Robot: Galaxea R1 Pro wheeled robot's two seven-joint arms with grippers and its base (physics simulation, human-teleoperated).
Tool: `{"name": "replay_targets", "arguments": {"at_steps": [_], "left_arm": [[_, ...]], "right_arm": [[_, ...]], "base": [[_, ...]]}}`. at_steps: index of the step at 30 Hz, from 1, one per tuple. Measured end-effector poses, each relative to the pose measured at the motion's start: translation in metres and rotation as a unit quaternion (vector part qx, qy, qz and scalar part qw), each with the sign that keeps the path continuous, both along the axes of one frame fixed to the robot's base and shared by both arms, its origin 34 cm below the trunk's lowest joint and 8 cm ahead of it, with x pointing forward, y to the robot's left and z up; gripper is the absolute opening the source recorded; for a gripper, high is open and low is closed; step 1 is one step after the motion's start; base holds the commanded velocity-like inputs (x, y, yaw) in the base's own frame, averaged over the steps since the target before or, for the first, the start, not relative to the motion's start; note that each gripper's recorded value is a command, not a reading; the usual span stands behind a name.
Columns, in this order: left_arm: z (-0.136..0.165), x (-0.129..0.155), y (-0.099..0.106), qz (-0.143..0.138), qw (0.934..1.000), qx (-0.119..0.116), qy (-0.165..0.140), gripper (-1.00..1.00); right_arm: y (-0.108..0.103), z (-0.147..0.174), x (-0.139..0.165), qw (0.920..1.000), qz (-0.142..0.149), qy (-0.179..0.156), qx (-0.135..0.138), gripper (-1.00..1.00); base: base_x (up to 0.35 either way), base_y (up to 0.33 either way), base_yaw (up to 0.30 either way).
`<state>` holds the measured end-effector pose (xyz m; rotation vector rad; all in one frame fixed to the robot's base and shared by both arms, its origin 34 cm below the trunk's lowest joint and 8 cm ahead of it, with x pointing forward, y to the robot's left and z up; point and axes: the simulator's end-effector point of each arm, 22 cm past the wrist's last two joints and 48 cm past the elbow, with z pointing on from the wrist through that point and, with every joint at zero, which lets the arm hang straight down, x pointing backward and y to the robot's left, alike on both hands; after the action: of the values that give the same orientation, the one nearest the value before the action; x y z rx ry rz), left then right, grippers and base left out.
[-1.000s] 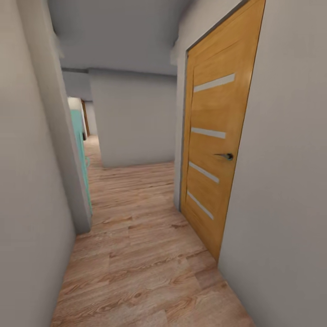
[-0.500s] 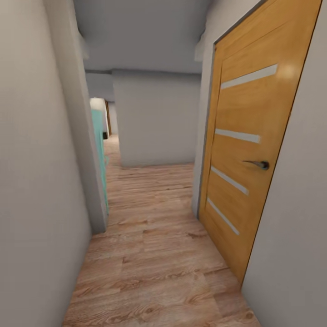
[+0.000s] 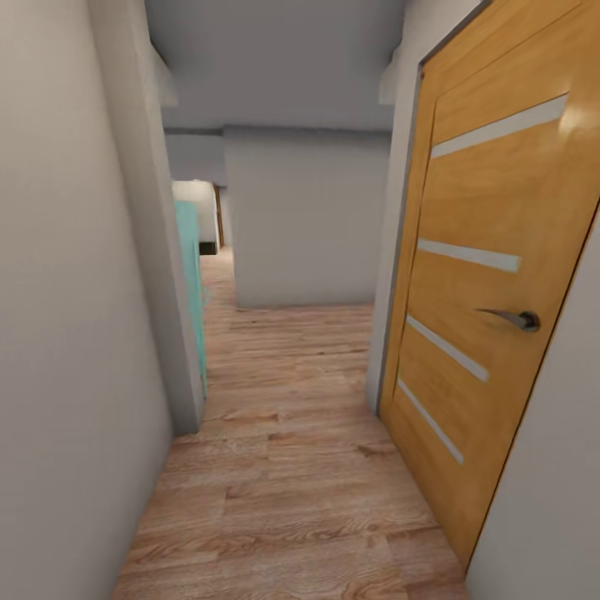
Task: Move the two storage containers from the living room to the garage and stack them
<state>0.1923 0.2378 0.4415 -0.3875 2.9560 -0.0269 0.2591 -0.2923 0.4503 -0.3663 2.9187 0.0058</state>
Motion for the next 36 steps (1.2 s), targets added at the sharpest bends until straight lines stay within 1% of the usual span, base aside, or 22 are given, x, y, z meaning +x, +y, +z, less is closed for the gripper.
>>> {"name": "replay_targets", "arguments": {"at_steps": [5,9,25,36], "left_arm": [[0.0,-0.0002,-0.0008,0.0,1.0,-0.001,0.0,1.0],[0.0,-0.0002,-0.001,0.0,1.0,-0.001,0.0,1.0],[-0.0001,-0.0006,0.0001,0.0,1.0,0.0,0.001,1.0],[-0.0001,-0.0004,0.0012,0.0,1.0,0.001,0.001,1.0]], "right_arm": [[-0.0001,0.0002,0.001,0.9999,-0.015,-0.002,0.002,1.0],[0.0002,0.0002,0.0014,0.9998,-0.02,-0.002,0.003,1.0],[0.0002,0.0003,0.002,0.9998,-0.017,-0.004,0.003,1.0],[-0.0004,0.0004,0.002,0.9999,-0.014,-0.004,0.002,1.0]], "base": [[0.295,-0.205,0.005],[0.293,-0.209,0.001],[0.293,-0.195,0.0],[0.305,-0.127,0.0]]}}
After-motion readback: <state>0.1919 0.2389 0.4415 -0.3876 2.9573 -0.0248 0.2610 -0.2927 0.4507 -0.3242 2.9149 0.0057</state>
